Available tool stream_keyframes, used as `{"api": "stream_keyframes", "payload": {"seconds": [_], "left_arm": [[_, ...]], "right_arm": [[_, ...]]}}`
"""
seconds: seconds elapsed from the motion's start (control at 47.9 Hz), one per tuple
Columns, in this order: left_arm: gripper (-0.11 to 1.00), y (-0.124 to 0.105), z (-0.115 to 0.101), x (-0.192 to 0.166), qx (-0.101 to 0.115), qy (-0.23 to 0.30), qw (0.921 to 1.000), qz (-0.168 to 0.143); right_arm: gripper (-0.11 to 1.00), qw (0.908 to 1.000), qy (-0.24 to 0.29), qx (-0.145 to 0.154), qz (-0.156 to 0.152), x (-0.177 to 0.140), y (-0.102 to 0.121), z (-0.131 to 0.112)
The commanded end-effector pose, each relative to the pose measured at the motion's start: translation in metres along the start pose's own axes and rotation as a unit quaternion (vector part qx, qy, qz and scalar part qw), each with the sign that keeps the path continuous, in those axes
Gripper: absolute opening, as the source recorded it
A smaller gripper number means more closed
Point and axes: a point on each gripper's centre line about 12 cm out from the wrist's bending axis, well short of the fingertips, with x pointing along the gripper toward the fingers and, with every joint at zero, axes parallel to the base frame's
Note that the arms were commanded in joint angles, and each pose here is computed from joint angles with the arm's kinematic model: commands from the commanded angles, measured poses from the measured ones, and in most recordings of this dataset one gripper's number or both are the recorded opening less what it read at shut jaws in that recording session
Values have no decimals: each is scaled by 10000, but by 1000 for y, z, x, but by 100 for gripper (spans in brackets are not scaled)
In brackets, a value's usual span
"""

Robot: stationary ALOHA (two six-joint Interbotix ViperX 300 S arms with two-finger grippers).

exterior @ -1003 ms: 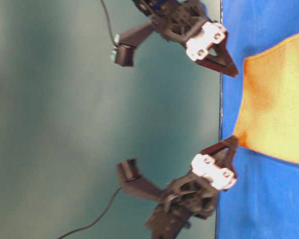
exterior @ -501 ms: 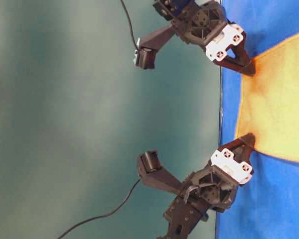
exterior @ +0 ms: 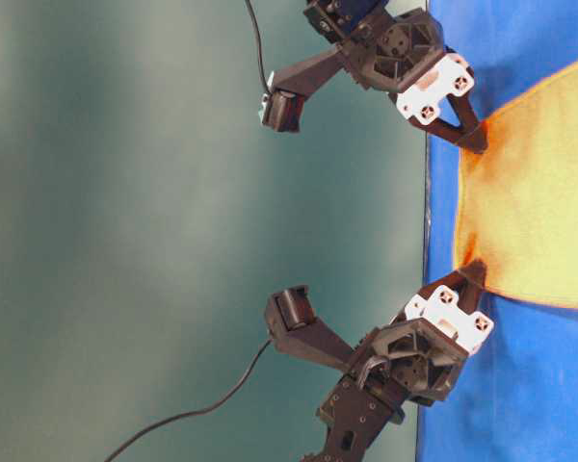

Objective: Fold the orange towel.
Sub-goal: 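Grasp the top corners of the orange strip with both grippers, then pull the top edge down toward the bottom edge, folding in half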

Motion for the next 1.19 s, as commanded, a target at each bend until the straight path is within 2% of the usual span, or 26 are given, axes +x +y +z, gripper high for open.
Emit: {"api": "stream_keyframes", "payload": {"seconds": [0.0,0.334,0.543,0.731,0.878,1.17], "left_arm": [[3,4,12,-6,-19,-127,9999,39],[3,6,43,-35,13,-411,9991,50],[3,2,43,-37,165,-406,9990,23],[3,-14,45,-40,296,-422,9986,-134],[3,-33,47,-53,433,-366,9978,-339],[3,-86,45,-98,823,-446,9911,-950]], "right_arm": [[3,9999,-162,10,6,-6,2,10],[3,9982,-586,-65,-52,-38,5,38],[3,9983,-584,-64,-16,-39,9,37],[3,9985,-537,-79,59,-41,17,34],[3,9985,-494,-97,200,-49,35,30],[3,9955,-397,-384,771,-79,92,11]]}}
